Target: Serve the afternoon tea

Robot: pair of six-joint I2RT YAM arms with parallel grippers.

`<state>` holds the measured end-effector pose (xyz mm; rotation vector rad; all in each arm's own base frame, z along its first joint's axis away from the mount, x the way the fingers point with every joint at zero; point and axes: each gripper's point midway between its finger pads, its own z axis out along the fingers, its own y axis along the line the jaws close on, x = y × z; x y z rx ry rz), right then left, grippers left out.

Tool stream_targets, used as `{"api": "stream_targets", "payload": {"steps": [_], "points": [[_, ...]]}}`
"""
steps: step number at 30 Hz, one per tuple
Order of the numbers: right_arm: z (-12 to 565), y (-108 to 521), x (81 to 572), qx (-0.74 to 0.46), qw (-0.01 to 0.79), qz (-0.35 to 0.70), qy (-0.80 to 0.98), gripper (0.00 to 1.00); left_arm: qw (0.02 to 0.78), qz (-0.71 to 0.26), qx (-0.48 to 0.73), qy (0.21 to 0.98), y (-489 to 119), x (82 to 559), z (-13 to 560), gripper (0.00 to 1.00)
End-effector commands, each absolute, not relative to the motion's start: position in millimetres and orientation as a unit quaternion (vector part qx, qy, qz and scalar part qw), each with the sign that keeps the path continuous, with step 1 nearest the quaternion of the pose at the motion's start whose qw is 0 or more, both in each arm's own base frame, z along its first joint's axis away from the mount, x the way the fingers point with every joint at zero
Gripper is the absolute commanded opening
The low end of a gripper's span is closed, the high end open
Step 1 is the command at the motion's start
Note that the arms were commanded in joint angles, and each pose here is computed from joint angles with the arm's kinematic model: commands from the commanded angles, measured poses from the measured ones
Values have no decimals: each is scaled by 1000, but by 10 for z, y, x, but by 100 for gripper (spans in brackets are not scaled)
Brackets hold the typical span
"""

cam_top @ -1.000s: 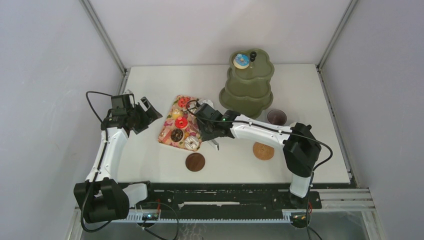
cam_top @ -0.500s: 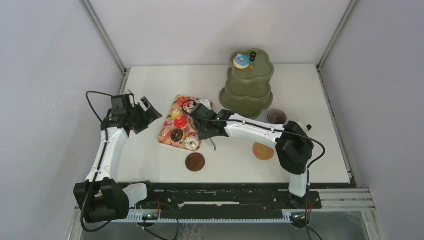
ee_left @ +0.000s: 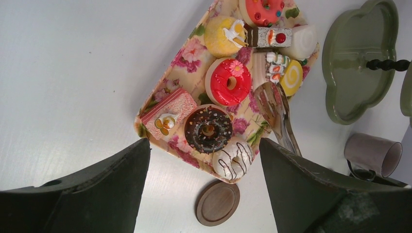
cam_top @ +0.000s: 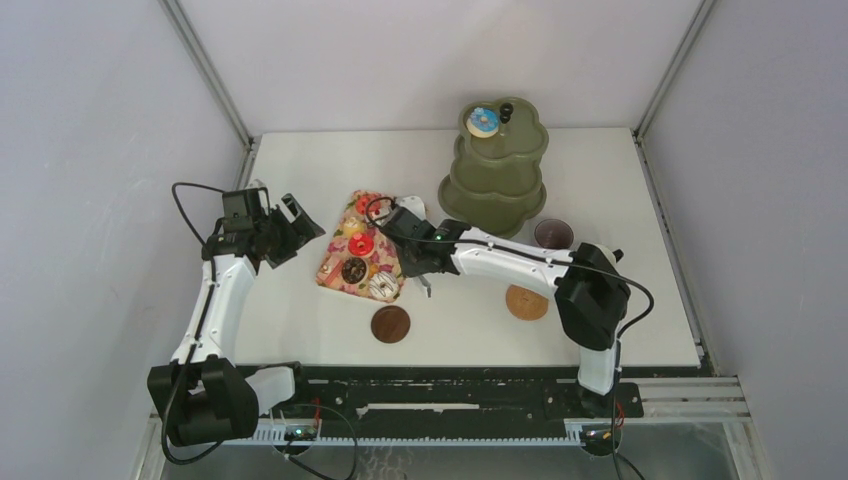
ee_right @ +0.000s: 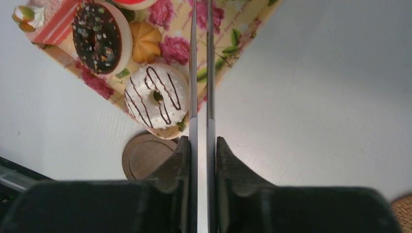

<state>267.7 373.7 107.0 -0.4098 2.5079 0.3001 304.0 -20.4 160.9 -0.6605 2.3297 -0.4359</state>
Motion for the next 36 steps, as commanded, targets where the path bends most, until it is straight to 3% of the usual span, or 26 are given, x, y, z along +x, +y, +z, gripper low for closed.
{"api": "stream_targets", "payload": {"steps": [1, 2, 12, 18, 36], "points": [[1486, 3704, 2638, -147, 329, 145, 922, 3, 362, -170, -237, 886, -186, 3120, 1771, 87], [1519, 3679, 2609, -152, 329, 150, 920, 0, 362, -170, -236, 886, -187, 3121, 1769, 87], [1972, 3463, 2284, -216, 344, 193, 893, 0, 365, -172, -237, 884, -187, 3130, 1802, 87], [2566, 3200, 2227, -222, 400, 217, 862, 0, 368, -173, -238, 882, -190, 3141, 1845, 87], [3753, 1522, 2428, -74, 529, 164, 829, 0, 374, -176, -237, 879, -190, 3191, 1933, 87]]}}
